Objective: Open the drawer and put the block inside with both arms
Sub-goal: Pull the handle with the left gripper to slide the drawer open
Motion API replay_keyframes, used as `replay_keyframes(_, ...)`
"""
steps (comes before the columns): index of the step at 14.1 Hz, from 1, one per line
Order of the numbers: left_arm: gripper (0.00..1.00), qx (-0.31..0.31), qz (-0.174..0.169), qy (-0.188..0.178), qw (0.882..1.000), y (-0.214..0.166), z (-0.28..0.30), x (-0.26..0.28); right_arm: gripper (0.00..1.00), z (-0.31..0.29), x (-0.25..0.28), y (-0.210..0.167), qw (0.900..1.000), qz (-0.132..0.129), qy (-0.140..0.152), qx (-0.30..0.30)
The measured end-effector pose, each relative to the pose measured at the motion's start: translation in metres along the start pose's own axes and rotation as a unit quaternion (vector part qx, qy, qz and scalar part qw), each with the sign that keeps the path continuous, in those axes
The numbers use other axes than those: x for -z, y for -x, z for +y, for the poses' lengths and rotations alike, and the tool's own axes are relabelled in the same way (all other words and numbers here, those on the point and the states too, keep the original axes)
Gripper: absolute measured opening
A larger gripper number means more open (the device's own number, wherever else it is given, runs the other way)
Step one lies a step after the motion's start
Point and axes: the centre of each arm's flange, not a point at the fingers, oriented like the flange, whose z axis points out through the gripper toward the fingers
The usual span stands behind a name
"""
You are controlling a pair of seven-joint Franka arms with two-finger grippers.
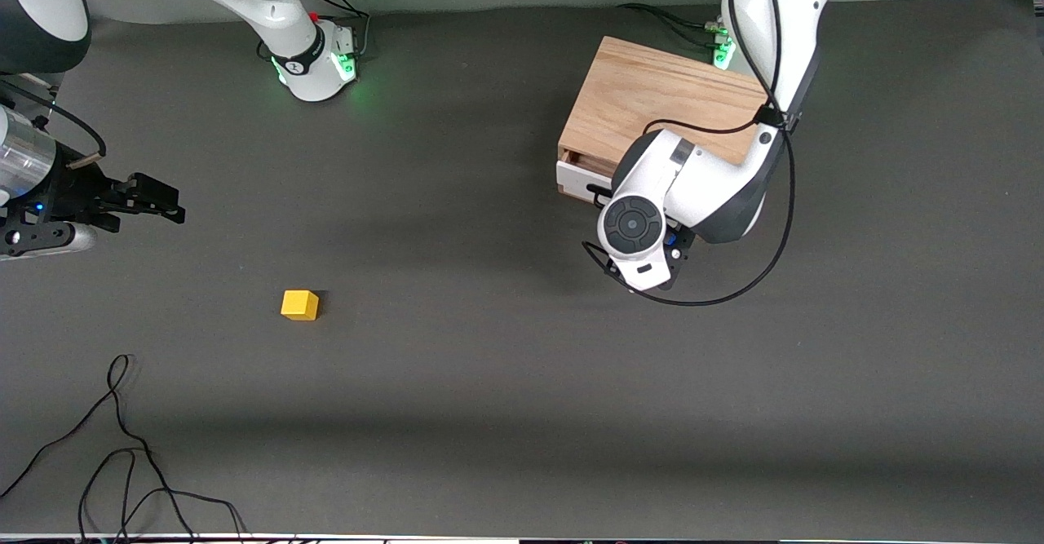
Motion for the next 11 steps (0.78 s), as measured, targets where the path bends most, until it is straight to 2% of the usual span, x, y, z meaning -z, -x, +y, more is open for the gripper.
replay_keyframes(11,1.00,0.000,-0.001,0.046,0.999,-0.002,0.020,0.013,1.00,0.000,-0.001,0.000,1.000,0.000,0.000,0.000)
